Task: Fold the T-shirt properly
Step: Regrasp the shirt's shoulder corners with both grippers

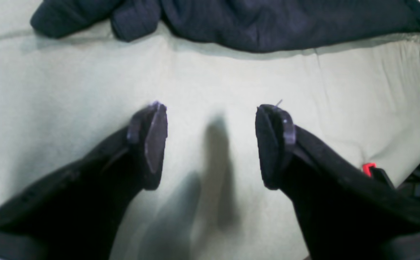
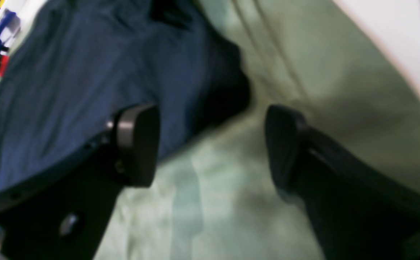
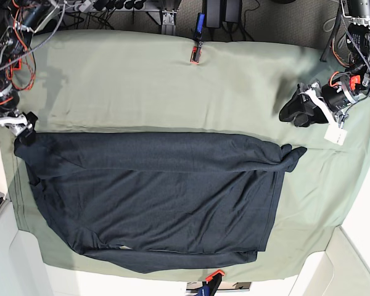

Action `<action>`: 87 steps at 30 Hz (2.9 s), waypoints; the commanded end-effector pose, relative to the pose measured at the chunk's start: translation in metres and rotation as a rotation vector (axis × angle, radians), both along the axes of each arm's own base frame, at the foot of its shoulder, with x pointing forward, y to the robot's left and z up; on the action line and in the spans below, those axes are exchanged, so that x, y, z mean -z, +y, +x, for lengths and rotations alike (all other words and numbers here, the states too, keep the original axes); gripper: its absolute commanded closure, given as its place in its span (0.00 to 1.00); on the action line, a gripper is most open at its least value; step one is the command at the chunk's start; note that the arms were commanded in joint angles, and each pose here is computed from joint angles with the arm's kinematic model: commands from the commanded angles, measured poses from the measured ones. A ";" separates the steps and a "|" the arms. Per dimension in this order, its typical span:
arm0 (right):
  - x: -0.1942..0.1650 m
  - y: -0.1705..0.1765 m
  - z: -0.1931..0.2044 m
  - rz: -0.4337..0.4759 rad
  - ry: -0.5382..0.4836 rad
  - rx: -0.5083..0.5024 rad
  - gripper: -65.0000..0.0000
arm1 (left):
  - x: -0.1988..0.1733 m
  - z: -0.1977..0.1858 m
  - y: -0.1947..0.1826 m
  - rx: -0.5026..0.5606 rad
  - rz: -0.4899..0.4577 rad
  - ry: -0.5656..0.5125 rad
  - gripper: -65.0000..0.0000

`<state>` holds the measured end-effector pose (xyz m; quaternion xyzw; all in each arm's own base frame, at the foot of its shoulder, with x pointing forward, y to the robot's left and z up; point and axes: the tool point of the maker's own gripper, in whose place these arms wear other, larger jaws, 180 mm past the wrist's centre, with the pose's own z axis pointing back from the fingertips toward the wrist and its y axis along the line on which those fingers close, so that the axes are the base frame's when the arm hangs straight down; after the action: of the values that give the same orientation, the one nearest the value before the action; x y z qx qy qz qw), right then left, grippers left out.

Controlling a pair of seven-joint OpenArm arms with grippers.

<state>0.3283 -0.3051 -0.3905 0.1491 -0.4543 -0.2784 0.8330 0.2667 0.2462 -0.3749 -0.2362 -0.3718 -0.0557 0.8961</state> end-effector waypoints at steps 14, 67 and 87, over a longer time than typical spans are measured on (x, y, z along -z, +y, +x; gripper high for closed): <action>0.006 0.010 0.029 0.048 -0.022 -0.012 0.31 | -0.010 0.008 0.010 -0.006 0.026 -0.047 0.37; 0.010 0.058 0.049 -0.034 0.027 -0.199 0.33 | 0.012 0.129 -0.047 -0.063 0.002 -0.136 0.62; -0.032 0.073 0.046 -0.210 -0.056 -0.355 1.00 | -0.038 0.130 -0.014 0.039 0.086 -0.153 1.00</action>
<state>0.3661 -0.2293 -0.3748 0.1452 -0.4471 -0.0823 0.8788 0.3870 0.2254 -0.3562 -0.2044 -0.4077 -0.0997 0.8843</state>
